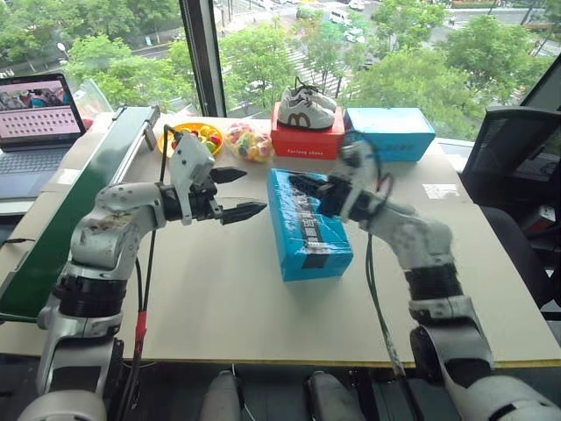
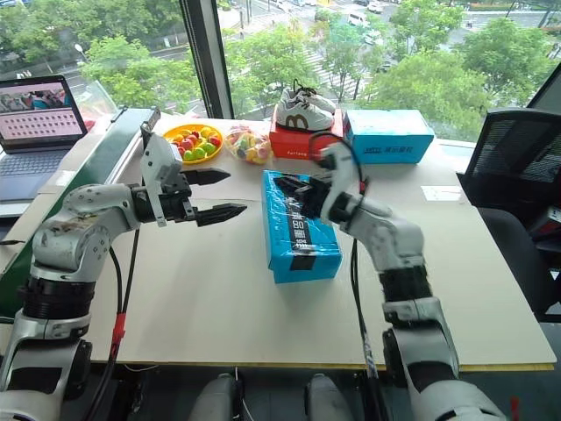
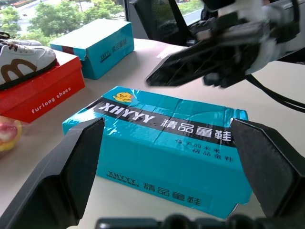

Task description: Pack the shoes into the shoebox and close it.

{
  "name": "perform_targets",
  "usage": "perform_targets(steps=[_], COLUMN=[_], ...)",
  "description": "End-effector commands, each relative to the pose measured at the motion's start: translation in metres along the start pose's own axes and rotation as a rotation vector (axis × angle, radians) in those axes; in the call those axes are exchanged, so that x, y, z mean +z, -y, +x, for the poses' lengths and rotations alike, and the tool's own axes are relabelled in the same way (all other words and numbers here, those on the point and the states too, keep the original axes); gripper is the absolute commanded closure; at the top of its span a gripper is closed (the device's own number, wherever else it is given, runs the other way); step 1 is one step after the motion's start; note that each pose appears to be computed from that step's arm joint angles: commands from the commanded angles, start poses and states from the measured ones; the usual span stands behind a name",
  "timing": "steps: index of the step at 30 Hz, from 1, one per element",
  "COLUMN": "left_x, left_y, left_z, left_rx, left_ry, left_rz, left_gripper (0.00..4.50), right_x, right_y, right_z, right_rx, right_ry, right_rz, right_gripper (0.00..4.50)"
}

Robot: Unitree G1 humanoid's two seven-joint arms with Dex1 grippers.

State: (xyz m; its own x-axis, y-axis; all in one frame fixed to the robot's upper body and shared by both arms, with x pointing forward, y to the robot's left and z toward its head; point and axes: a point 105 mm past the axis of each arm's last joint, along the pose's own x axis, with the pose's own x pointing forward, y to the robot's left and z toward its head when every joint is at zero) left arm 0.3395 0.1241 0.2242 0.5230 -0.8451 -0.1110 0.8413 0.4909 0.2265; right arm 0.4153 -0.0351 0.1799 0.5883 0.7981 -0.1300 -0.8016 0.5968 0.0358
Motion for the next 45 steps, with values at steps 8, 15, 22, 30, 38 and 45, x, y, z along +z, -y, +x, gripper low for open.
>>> perform_targets(steps=[8, 15, 22, 30, 38, 45], left_x=[0.008, -0.007, -0.006, -0.037, -0.124, -0.167], left_y=[0.005, 0.007, -0.006, -0.013, -0.013, 0.021], left_z=[-0.013, -0.017, -0.016, -0.028, -0.062, -0.055], left_rx=[0.079, 0.116, 0.232, 0.399, 0.735, 0.767], left_ry=[0.027, -0.015, 0.050, 0.044, -0.033, -0.074], left_rz=[0.031, 0.029, 0.078, 0.083, -0.072, -0.109], left_gripper=[0.00, 0.00, 0.00, 0.00, 0.00, 0.00], right_x=[-0.023, 0.029, 0.069, 0.020, -0.057, -0.131], right_y=[-0.012, -0.006, 0.017, 0.069, 0.081, 0.043], right_z=[0.048, 0.029, -0.055, -0.161, -0.214, -0.199], right_rx=[0.050, 0.106, 0.006, -0.433, -0.840, -0.842], right_ry=[-0.177, 0.056, 0.203, 0.187, 0.208, 0.124], right_rz=[-0.242, -0.126, -0.188, -0.345, -0.158, -0.022], right_gripper=[4.49, 3.49, 1.11, 0.07, 0.07, 0.07])
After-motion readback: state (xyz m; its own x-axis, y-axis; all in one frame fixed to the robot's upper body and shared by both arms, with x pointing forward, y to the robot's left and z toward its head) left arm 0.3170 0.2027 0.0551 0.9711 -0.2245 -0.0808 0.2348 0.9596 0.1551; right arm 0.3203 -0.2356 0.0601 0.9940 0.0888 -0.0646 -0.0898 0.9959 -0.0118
